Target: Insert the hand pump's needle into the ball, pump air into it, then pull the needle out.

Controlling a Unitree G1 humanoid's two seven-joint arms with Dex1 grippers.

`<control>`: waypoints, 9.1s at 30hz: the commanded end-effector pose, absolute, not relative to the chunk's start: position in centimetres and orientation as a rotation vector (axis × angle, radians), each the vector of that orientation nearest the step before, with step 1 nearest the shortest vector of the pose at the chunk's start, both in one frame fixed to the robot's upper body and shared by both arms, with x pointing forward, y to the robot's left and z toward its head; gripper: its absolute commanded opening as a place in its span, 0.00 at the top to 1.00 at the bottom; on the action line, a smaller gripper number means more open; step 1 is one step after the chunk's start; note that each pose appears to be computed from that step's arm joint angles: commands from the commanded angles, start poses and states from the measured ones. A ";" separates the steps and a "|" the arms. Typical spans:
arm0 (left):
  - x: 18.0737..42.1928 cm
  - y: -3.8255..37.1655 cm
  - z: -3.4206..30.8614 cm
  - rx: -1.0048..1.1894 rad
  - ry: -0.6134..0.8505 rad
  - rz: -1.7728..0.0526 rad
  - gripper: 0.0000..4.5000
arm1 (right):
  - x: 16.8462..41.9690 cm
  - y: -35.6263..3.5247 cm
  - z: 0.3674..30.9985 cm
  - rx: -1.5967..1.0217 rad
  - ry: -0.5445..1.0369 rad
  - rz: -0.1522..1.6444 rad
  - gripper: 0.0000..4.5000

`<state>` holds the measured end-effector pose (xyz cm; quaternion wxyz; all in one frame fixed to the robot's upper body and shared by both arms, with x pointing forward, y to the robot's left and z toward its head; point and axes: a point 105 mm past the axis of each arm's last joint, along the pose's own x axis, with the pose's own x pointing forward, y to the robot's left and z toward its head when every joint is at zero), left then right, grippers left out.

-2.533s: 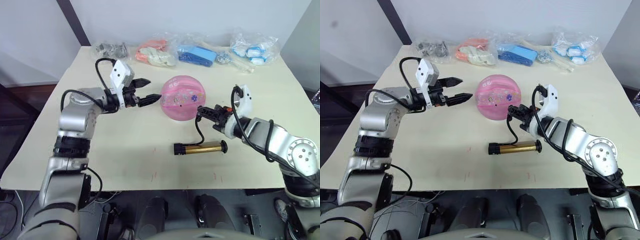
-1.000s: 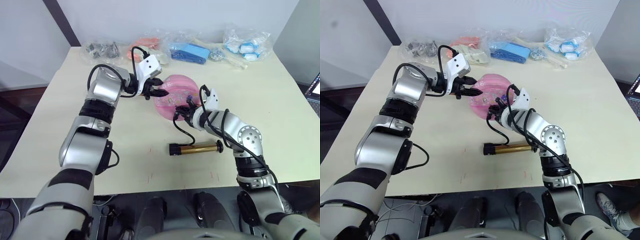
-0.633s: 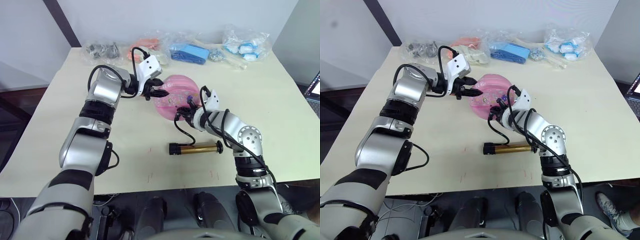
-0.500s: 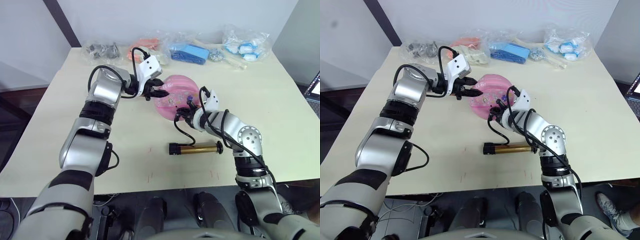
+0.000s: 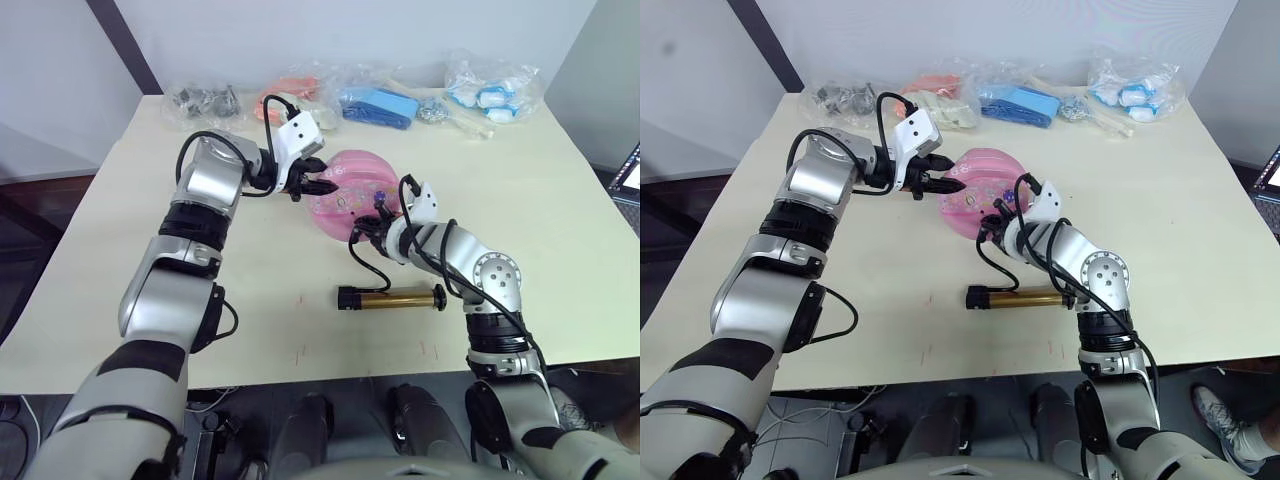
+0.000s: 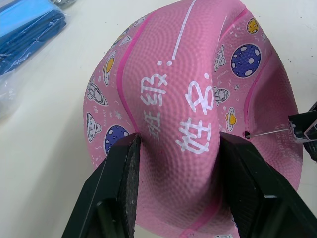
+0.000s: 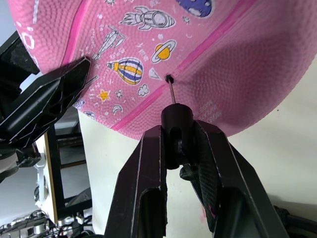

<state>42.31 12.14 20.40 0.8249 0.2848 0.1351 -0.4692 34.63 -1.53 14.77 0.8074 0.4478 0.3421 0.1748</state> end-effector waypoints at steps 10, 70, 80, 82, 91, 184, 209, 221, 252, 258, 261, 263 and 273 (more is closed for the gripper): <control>42.0 11.5 21.6 0.616 0.220 -1.013 0.47 | 34.7 -1.6 14.5 0.954 0.748 0.362 0.93; 40.0 13.6 16.7 0.538 0.417 -1.031 0.47 | 38.8 2.9 14.8 0.951 0.748 0.353 0.93; 40.3 14.3 16.1 0.535 0.443 -1.013 0.47 | 39.1 2.8 14.8 0.808 0.701 0.386 0.93; 40.4 14.4 16.0 0.536 0.446 -1.011 0.47 | 39.1 2.7 14.8 0.808 0.702 0.390 0.93; 40.4 14.7 15.2 0.536 0.477 -1.030 0.47 | 39.2 2.4 14.3 0.689 0.707 0.413 0.93; 39.9 15.4 14.5 0.406 0.602 -1.146 0.99 | 39.7 4.9 14.5 0.608 0.663 0.621 0.93; 40.4 16.2 14.5 0.401 0.566 -1.074 1.00 | 39.7 3.8 13.8 0.356 0.572 0.650 0.10; 41.1 16.1 14.7 0.396 0.537 -1.033 1.00 | 35.9 0.0 14.4 -0.002 0.359 0.566 0.10; 41.9 14.7 16.2 0.422 0.427 -1.033 1.00 | 34.2 0.3 17.0 0.089 0.238 0.444 0.21; 41.9 14.7 16.3 0.425 0.422 -1.031 1.00 | 34.5 0.9 17.5 0.103 0.229 0.463 0.21; 41.9 14.7 16.3 0.427 0.419 -1.029 1.00 | 34.7 1.1 17.7 0.107 0.224 0.470 0.21; 41.9 14.8 16.3 0.427 0.418 -1.028 1.00 | 34.7 1.3 17.8 0.111 0.221 0.477 0.21; 41.9 15.2 16.0 0.428 0.421 -1.014 1.00 | 35.2 1.8 18.5 0.099 0.192 0.497 0.40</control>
